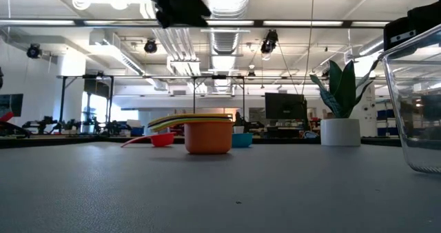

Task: Nest measuring cups in basket
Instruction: Stack the light blue measuring cup on top of the yellow measuring cup

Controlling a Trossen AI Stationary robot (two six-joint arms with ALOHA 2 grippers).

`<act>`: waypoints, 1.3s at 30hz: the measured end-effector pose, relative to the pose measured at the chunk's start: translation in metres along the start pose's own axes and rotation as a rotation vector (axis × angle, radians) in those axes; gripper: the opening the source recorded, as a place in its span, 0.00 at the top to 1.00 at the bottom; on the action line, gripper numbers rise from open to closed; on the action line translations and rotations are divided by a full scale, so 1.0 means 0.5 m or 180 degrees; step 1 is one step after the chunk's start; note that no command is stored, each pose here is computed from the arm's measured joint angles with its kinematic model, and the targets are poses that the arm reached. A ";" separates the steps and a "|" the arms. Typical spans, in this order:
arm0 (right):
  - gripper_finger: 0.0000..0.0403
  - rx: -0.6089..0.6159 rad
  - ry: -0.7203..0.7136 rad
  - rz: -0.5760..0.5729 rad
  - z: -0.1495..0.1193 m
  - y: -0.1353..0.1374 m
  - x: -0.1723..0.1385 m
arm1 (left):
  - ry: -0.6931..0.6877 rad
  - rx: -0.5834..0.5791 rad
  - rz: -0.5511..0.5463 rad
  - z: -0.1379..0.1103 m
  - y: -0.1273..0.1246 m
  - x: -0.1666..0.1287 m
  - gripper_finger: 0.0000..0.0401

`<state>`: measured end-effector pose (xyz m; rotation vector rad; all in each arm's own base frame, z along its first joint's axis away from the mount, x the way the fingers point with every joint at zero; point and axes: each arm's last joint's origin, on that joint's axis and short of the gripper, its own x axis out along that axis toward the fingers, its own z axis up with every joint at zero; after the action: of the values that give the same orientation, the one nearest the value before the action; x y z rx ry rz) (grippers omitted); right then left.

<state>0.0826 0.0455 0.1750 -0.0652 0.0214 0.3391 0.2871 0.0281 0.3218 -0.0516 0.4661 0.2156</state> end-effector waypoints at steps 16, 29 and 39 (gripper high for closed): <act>0.98 -0.0105 -0.0051 -0.0004 0.003 0.000 0.000 | -0.1521 -0.0252 -0.0382 -0.138 0.004 -0.087 0.55; 0.98 -0.0271 -0.0256 -0.0904 0.022 -0.017 -0.004 | -0.1682 -0.0368 0.0198 -0.111 0.033 -0.093 0.55; 0.98 -0.0336 -0.0219 -0.1603 0.035 -0.030 -0.008 | -0.1491 -0.0532 0.0571 -0.115 0.057 -0.045 0.55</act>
<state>0.0843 0.0310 0.1934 -0.1596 -0.0803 -0.1614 0.2358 0.0457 0.2805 -0.1199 -0.0158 0.4307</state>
